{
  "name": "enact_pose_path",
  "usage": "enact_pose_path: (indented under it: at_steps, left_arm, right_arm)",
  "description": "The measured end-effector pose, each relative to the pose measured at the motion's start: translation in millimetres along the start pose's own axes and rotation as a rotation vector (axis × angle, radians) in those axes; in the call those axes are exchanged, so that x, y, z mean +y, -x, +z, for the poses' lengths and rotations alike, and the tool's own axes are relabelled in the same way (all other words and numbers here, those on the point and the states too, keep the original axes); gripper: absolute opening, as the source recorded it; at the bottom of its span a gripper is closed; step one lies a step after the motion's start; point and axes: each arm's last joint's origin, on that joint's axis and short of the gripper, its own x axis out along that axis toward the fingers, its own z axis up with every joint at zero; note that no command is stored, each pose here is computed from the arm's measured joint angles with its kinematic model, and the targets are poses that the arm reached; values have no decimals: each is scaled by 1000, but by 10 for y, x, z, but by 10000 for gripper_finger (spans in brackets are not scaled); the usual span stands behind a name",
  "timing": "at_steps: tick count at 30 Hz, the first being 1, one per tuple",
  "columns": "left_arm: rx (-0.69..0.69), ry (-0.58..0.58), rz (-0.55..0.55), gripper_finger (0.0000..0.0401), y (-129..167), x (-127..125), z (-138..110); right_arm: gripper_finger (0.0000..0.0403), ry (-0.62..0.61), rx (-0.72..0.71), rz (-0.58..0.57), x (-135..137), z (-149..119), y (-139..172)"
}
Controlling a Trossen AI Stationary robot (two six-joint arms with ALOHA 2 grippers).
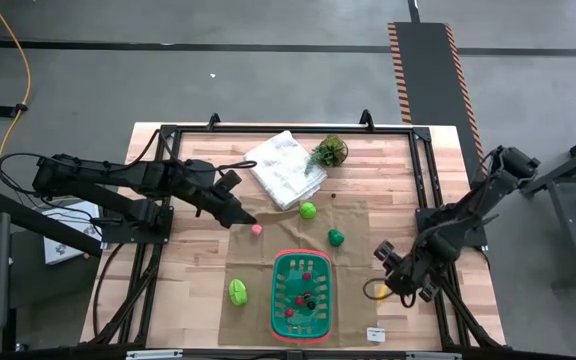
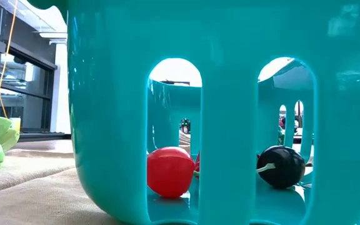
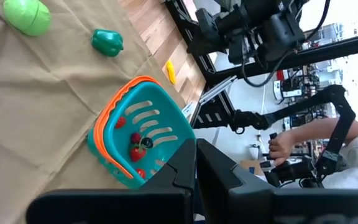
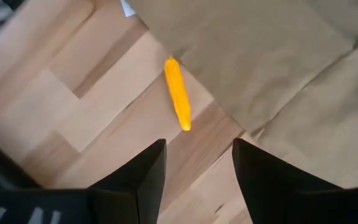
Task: Pick and placing Produce into tupperware
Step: Put the yellow corn into the blue bin
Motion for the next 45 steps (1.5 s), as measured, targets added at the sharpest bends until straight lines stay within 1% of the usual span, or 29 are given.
enact_pose_path:
  at_steps: [3, 12, 22, 28, 34, 40, 45]
  left_arm:
    - [2, 1, 7, 3, 0, 6, -4]
    - [24, 8, 45, 3, 1, 44, -24]
    - [37, 13, 69, 3, 3, 67, -37]
    - [39, 14, 72, 3, 3, 70, -39]
    - [39, 14, 72, 3, 3, 70, -39]
    - [45, 16, 68, 3, 3, 68, -41]
    - [45, 18, 68, 3, 3, 68, -41]
  right_arm:
    - [172, 49, 13, -13, 65, 54, -101]
    - [152, 54, 23, 18, 121, 176, -337]
    - [152, 87, 88, 23, 117, 311, -559]
    - [151, 89, 109, 7, 113, 334, -683]
    - [151, 89, 115, -10, 110, 349, -756]
    - [151, 56, 116, -12, 114, 351, -770]
    - [151, 62, 116, 7, 143, 350, -770]
